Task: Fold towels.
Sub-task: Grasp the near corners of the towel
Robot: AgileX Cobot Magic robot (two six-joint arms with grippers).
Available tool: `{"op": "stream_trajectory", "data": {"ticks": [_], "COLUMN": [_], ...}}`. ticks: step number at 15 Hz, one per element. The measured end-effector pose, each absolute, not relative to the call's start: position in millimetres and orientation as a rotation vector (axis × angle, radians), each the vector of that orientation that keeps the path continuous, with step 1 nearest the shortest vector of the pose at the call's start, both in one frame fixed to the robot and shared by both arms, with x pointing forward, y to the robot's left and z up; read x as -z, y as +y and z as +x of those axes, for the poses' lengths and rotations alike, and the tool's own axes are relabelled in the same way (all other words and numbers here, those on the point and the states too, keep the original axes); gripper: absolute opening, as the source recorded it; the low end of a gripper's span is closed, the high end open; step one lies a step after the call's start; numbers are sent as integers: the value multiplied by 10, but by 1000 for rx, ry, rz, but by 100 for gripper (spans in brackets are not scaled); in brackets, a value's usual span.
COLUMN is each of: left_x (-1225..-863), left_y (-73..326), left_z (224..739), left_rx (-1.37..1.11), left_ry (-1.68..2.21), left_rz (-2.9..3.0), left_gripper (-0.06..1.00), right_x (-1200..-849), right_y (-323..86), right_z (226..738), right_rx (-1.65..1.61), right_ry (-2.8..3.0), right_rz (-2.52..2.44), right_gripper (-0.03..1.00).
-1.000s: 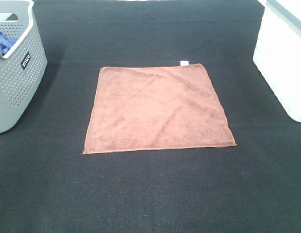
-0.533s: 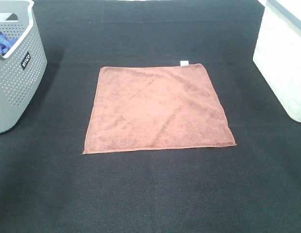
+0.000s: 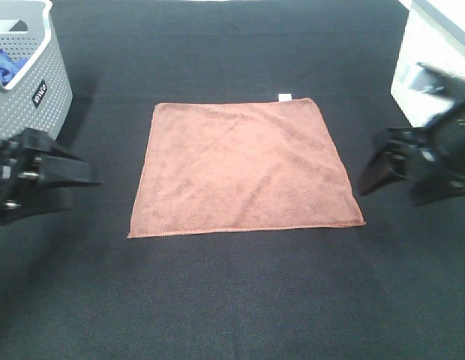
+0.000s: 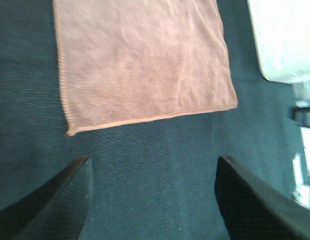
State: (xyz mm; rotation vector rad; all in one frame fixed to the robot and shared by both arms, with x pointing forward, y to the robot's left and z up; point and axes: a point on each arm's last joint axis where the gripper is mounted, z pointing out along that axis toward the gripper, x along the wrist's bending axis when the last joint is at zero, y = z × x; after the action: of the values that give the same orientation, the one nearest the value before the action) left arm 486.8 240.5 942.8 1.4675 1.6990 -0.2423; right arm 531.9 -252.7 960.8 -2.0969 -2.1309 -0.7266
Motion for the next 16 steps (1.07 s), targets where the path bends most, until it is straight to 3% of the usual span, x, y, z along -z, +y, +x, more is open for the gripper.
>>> {"op": "stream_trajectory", "data": {"ticks": [6,9,16], "left_x": [-9042,-8806,-8474], "left_y": [2367,2366,2302], "left_z": [5354,5528,5591], "left_rx": [352,390,470], "left_ry": [1731,1766,1813], "left_rz": [1472,1483,1498], "left_gripper": [66,66,66], "right_x": [-9241,-8990,-8707], "right_y": [-2842,-2917,-2901], "right_z": [5800,5848,5991], "right_rx": [890,821,764], "right_ry": [-1871,-1937,-1903], "right_rz": [-2032,-2000,-1967], "right_gripper": [78,78,77]}}
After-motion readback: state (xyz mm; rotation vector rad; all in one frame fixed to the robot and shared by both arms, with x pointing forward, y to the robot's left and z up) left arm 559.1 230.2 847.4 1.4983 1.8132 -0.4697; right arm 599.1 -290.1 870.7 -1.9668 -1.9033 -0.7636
